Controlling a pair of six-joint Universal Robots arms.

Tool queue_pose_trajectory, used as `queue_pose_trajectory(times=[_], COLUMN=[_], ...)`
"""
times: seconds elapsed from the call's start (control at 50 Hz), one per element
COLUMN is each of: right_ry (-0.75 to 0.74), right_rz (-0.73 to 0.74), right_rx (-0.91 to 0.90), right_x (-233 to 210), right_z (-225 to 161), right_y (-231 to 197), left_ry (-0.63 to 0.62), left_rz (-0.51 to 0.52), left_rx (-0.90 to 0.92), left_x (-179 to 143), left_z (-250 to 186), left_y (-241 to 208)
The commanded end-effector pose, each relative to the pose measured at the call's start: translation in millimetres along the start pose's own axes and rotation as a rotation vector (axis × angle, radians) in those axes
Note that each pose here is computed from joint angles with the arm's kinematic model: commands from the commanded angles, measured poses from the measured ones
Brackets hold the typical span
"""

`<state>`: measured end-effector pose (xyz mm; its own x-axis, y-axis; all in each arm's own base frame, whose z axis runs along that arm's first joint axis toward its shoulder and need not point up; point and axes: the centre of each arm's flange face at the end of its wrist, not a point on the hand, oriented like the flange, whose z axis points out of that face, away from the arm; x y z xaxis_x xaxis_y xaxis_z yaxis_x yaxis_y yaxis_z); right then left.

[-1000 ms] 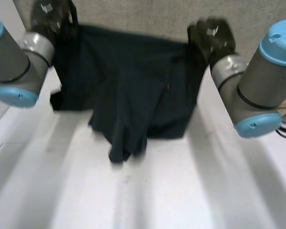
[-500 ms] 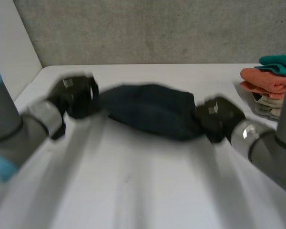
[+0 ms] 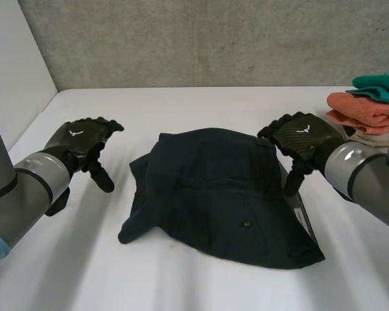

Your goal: Fold the laundry.

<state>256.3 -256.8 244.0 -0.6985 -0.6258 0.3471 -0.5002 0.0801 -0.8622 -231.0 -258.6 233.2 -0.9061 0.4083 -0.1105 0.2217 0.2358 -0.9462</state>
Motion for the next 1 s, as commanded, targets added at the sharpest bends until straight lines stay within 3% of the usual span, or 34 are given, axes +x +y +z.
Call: queue_pose_trajectory(times=[0.02, 0.22, 0.46, 0.72, 0.88, 1.0], right_ry=[-0.044, -0.06, 0.029, 0.065, 0.121, 0.135], right_rz=[0.033, 0.126, 0.058, -0.021, -0.018, -0.039], right_rx=[-0.048, -0.082, 0.025, 0.088, 0.215, 0.302], right_x=[-8, -24, -42, -41, -9, 25], right_z=[33, 76, 113, 124, 95, 48], right_y=[15, 51, 75, 71, 11, -50], left_ry=[0.008, 0.082, 0.169, 0.195, 0.035, -0.006], left_rz=[-0.057, -0.074, -0.08, -0.054, -0.028, -0.007], left_rx=[-0.09, -0.179, -0.165, -0.194, 0.018, 0.248], left_x=[2, 11, 19, 35, 9, -11], left_z=[8, 44, 103, 114, 92, 35], left_y=[15, 41, 58, 73, -10, -93])
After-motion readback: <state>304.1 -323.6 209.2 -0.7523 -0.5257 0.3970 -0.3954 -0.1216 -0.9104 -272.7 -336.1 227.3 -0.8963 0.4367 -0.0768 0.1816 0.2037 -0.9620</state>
